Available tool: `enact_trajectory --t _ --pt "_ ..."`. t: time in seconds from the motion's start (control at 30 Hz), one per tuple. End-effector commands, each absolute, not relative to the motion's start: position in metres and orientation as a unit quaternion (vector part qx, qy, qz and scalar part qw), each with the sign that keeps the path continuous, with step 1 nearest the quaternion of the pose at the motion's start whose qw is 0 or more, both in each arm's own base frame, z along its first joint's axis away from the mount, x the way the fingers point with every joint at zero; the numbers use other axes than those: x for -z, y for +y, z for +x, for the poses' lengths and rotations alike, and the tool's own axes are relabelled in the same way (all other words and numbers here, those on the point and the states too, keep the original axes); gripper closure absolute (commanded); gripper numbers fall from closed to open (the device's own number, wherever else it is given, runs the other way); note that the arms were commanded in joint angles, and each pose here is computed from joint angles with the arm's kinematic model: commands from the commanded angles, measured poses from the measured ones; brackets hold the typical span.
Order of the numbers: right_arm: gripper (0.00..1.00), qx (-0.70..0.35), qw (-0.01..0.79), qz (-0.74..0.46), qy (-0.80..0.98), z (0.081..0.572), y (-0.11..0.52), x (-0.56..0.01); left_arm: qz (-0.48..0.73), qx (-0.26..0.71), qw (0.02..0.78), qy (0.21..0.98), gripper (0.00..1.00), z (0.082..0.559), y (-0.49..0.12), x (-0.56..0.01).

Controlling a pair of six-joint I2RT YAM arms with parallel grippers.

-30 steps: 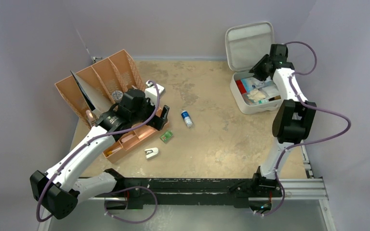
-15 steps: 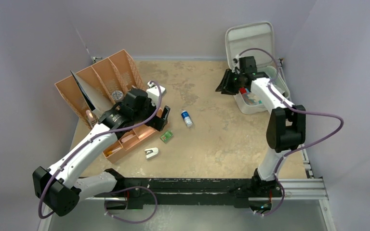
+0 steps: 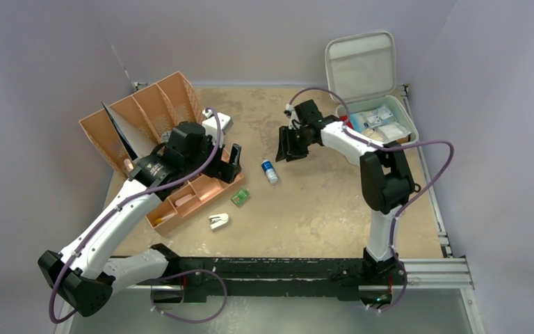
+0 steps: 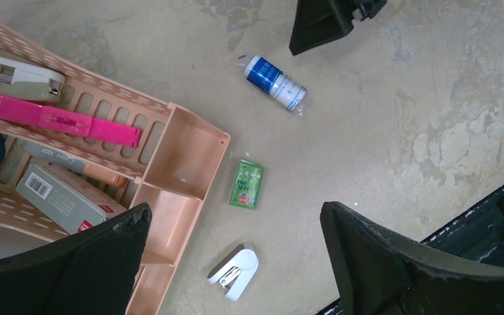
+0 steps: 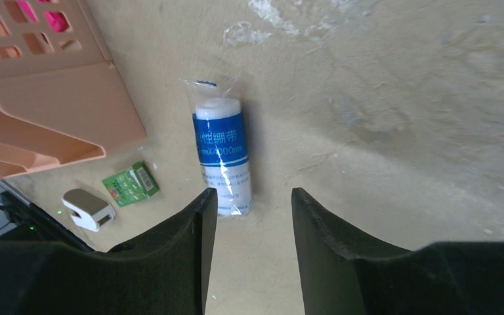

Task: Organize the medicine kit
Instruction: Pick up the pill bottle at the center of the board.

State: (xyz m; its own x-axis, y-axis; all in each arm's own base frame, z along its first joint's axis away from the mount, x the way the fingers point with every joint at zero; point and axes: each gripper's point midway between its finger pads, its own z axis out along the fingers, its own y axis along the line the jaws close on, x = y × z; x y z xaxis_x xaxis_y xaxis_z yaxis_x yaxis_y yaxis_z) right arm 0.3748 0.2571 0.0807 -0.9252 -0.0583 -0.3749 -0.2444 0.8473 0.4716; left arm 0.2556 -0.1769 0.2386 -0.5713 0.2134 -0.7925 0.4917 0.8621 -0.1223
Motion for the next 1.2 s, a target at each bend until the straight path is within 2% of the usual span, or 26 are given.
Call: enact_trajectory --t 0.0,0.77,0.9,1.17 --pt "0.52 -0.269 0.186 -0.124 0.937 0.375 0.275 -0.091 0.181 0.18 0.434 0.864 0.01 0.254 -0.177 -0.256" --pt "0.51 -0.228 0.139 -0.196 0.944 0.352 0.312 -0.052 0.182 0.154 0.444 0.864 0.01 0.249 -0.163 -0.255" --pt "0.55 -0.206 0.14 -0.202 0.947 0.352 0.307 -0.047 0.183 0.152 0.445 0.863 0.0 0.249 -0.162 -0.254" --pt "0.69 -0.19 0.153 -0.212 0.946 0.355 0.301 -0.054 0.184 0.148 0.443 0.865 0.01 0.248 -0.16 -0.251"
